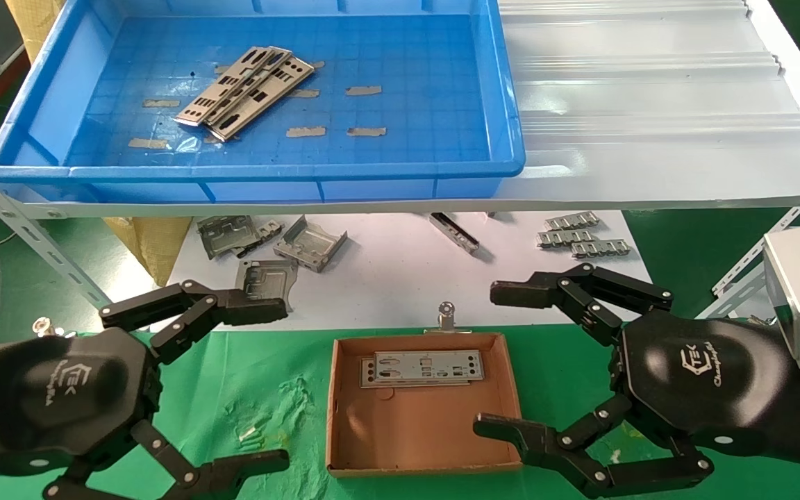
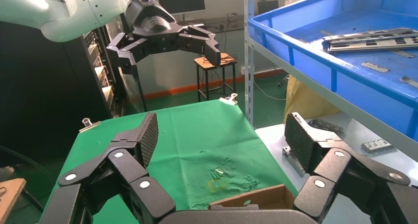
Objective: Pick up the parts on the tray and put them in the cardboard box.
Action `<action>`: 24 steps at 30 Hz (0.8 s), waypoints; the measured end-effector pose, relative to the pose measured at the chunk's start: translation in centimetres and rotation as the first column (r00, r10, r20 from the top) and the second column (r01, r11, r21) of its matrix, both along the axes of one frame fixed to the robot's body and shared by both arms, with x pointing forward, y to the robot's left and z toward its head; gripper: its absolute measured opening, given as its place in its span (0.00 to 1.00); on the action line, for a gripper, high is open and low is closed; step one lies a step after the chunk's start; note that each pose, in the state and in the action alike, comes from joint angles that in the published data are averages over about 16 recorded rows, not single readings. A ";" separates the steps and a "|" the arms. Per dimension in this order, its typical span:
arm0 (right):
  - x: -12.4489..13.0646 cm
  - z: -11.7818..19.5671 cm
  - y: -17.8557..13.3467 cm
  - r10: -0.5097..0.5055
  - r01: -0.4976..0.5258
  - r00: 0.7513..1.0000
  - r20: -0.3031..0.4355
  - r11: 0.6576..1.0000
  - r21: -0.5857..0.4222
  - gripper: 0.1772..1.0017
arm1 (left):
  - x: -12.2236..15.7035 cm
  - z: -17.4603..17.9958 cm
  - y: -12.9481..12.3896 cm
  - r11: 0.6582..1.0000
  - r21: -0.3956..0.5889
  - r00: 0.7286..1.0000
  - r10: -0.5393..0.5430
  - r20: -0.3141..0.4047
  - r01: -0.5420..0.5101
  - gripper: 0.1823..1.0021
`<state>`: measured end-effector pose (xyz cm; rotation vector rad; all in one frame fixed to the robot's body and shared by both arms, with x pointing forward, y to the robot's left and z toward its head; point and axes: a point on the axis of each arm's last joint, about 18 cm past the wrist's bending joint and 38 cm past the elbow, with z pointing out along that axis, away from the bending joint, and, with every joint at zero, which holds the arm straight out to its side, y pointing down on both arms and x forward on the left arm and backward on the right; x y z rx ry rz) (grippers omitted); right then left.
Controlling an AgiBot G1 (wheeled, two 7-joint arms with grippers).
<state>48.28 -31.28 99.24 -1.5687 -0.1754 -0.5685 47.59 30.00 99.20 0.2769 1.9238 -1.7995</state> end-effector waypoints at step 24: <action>0.0 0.0 0.0 0.000 0.000 1.000 0.000 1.000 0.000 0.99 | 0.0 0.0 0.0 1.000 0.000 1.000 0.000 0.000 0.000 1.00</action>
